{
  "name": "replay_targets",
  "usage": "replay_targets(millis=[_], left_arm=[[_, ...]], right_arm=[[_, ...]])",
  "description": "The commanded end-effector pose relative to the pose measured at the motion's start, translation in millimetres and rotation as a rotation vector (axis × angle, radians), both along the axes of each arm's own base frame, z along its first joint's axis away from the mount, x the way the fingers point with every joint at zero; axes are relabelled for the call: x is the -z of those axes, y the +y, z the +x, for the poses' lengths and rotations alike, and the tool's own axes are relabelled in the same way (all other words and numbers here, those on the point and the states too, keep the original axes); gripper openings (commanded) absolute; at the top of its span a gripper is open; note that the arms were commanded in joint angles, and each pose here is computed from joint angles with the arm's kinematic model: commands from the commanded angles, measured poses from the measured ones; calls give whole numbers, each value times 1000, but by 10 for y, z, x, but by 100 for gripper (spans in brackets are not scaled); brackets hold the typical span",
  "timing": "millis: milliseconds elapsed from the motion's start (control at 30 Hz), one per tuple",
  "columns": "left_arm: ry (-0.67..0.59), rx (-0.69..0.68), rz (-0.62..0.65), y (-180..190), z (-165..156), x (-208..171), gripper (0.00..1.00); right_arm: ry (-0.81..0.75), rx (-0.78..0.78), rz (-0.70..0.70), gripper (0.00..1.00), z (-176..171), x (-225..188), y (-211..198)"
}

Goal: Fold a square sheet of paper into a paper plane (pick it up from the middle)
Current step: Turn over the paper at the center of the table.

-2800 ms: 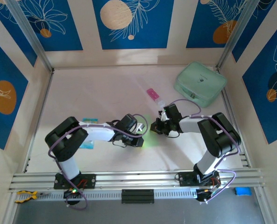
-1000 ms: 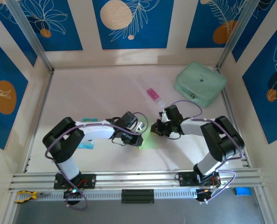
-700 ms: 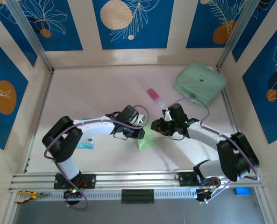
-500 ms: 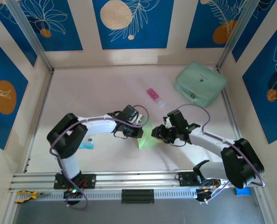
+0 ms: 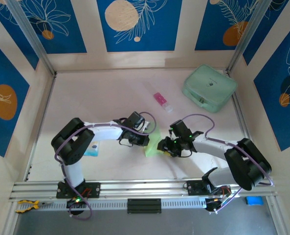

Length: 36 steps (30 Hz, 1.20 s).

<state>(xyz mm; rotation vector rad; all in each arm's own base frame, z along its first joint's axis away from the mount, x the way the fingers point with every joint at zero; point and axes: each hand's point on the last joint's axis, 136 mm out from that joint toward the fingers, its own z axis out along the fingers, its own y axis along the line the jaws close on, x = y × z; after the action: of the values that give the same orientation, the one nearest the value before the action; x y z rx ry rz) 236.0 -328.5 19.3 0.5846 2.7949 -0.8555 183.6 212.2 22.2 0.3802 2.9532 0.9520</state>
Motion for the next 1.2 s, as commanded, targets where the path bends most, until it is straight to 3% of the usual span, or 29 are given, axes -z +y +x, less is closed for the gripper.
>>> replay_targets(millis=[0, 633, 1167], left_arm=[[41, 14, 60, 152, -112, 190, 6], [52, 5, 28, 106, -117, 174, 6], [59, 0, 3, 61, -114, 110, 6]], right_arm=[[4, -3, 4, 45, 41, -1, 77], [-112, 10, 137, 48, 427, -212, 271], [-137, 38, 192, 46, 698, -184, 197]])
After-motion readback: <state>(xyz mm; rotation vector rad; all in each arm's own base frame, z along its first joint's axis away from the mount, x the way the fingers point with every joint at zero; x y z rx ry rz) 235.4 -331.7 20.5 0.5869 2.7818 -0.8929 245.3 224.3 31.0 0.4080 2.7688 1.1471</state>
